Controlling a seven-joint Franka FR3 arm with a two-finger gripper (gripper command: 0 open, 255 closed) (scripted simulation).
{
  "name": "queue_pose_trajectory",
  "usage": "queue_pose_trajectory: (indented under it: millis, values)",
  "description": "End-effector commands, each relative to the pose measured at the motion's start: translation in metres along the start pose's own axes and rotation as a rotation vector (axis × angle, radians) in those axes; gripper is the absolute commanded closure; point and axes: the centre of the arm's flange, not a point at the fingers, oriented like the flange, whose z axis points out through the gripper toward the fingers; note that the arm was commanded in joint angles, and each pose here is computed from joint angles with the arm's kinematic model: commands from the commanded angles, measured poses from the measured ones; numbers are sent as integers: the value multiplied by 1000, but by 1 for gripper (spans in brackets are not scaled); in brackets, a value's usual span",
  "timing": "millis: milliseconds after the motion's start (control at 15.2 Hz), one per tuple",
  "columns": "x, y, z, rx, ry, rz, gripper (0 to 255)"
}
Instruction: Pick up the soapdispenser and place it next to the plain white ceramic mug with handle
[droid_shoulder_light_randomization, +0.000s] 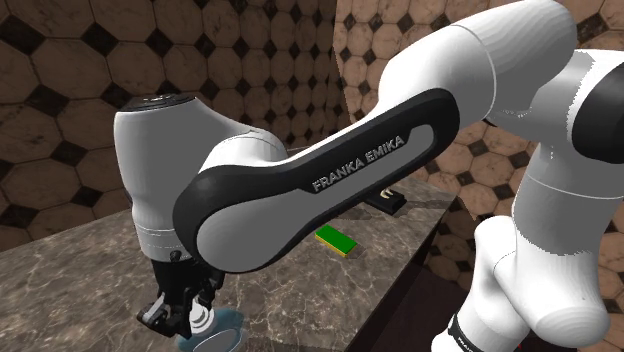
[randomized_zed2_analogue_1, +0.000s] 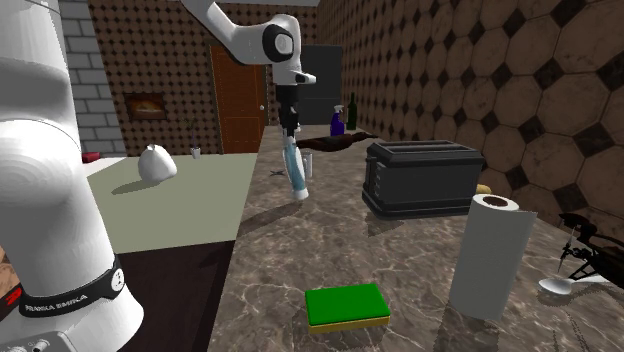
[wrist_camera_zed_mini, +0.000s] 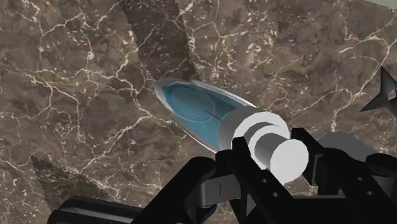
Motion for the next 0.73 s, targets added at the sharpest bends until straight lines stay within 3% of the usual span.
queue_pose_trajectory:
  millis: [0, 264, 330, 660]
  values:
    - [0, 0, 0, 0, 1, 0, 255]
    - [0, 0, 0, 0, 1, 0, 255]
    - [0, 0, 0, 0, 1, 0, 0]
    - [0, 0, 0, 0, 1, 0, 0]
